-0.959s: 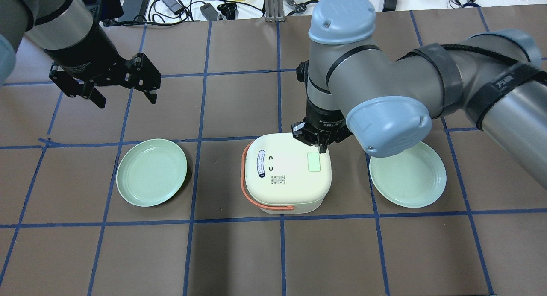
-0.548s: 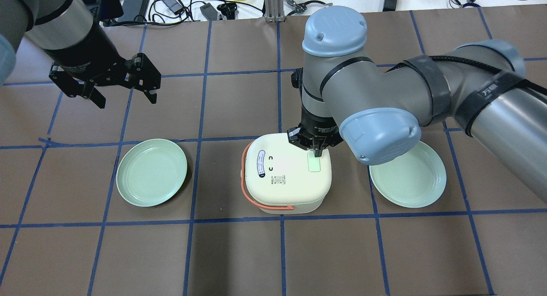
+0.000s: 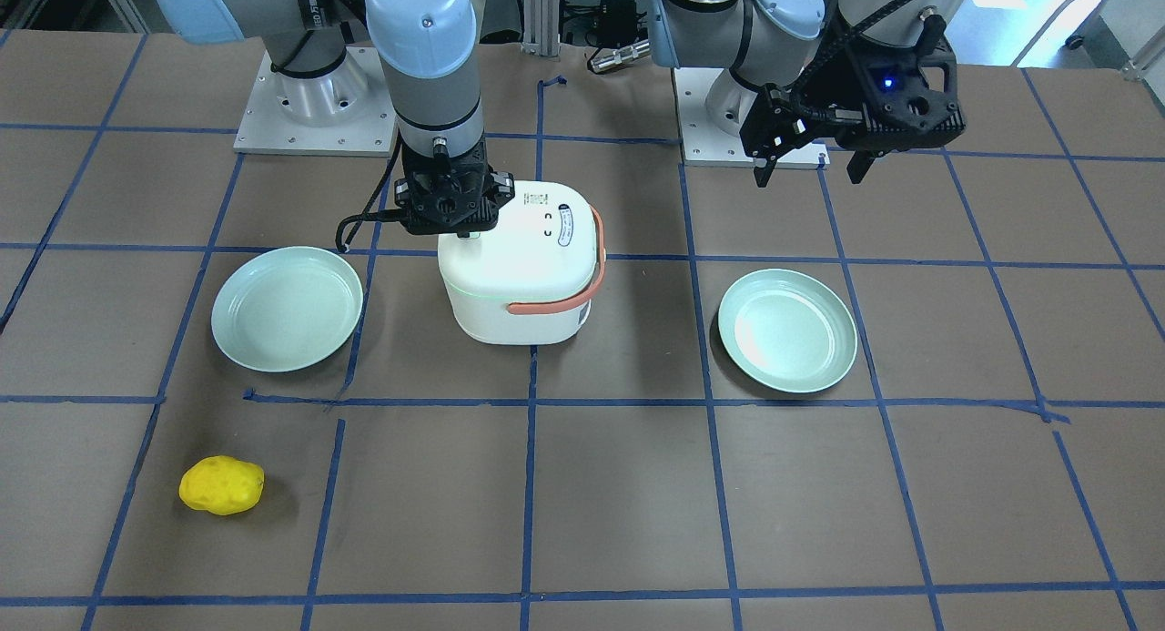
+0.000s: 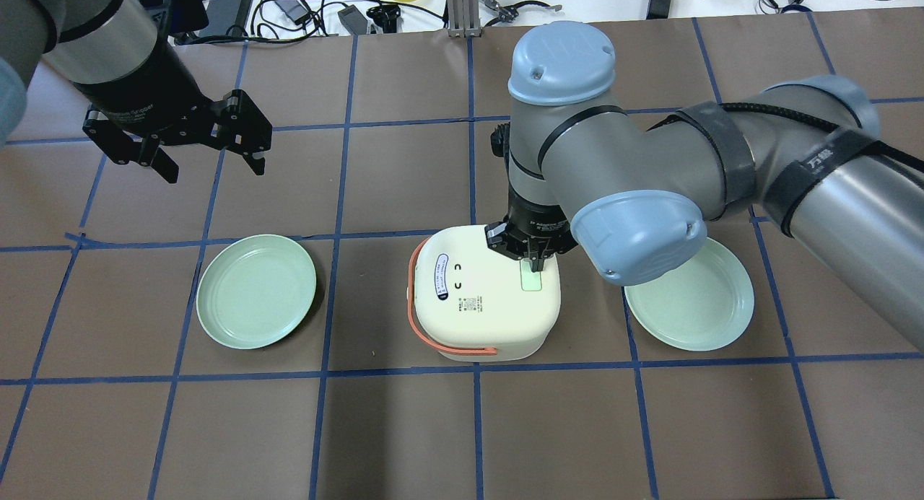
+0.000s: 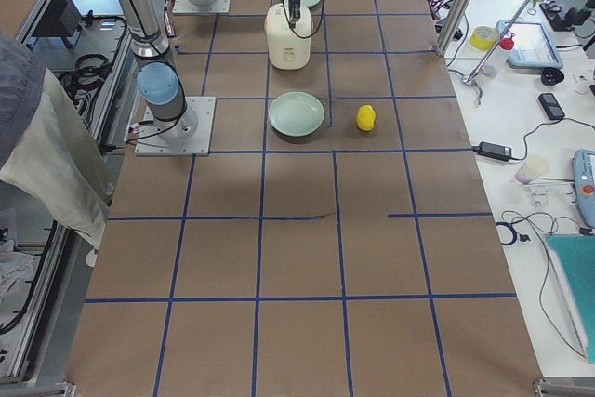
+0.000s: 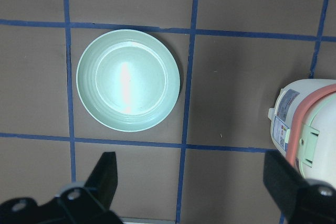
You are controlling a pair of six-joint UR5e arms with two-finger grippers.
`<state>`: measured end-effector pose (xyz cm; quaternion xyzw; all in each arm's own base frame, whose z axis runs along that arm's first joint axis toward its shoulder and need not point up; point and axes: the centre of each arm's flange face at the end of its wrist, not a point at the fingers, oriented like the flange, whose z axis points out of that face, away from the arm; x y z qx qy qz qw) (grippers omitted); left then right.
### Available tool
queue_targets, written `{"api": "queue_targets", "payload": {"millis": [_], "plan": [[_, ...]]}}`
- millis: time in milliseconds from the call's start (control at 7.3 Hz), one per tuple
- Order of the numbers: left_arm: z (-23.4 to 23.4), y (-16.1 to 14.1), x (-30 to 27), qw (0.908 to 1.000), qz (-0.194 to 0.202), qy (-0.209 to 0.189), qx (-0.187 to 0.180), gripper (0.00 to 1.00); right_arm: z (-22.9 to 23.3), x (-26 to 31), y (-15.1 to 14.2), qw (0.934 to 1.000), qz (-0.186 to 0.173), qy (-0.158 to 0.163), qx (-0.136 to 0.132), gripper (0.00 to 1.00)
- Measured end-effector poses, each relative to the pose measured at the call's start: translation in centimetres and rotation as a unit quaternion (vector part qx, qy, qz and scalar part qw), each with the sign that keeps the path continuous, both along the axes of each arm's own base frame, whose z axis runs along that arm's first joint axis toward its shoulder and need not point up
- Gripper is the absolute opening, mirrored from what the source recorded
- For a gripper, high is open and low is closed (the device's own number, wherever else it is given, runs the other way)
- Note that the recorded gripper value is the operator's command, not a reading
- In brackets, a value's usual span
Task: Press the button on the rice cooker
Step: 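Press down on the rice cooker's lid button with the right gripper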
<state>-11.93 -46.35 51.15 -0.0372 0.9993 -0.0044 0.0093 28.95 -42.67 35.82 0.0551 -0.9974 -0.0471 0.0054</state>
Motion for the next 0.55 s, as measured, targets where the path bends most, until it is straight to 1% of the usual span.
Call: {"api": "queue_targets", "payload": {"millis": [137, 274, 411, 548], "plan": [[0.01, 0.00, 0.00, 1.0000, 0.000, 0.000, 0.000, 1.00, -0.01, -0.04, -0.02, 1.0000, 0.001, 0.002, -0.002, 0.25], [0.01, 0.00, 0.00, 1.0000, 0.000, 0.000, 0.000, 1.00, 0.06, -0.07, -0.07, 1.0000, 0.001, 0.004, -0.004, 0.54], [0.00, 0.00, 0.00, 1.0000, 0.001, 0.000, 0.000, 1.00, 0.28, -0.07, -0.17, 1.0000, 0.002, 0.004, -0.007, 0.71], [-0.01, 0.00, 0.00, 1.0000, 0.001, 0.000, 0.000, 1.00, 0.68, -0.04, -0.33, 0.9999, 0.004, 0.004, -0.011, 0.63]]}}
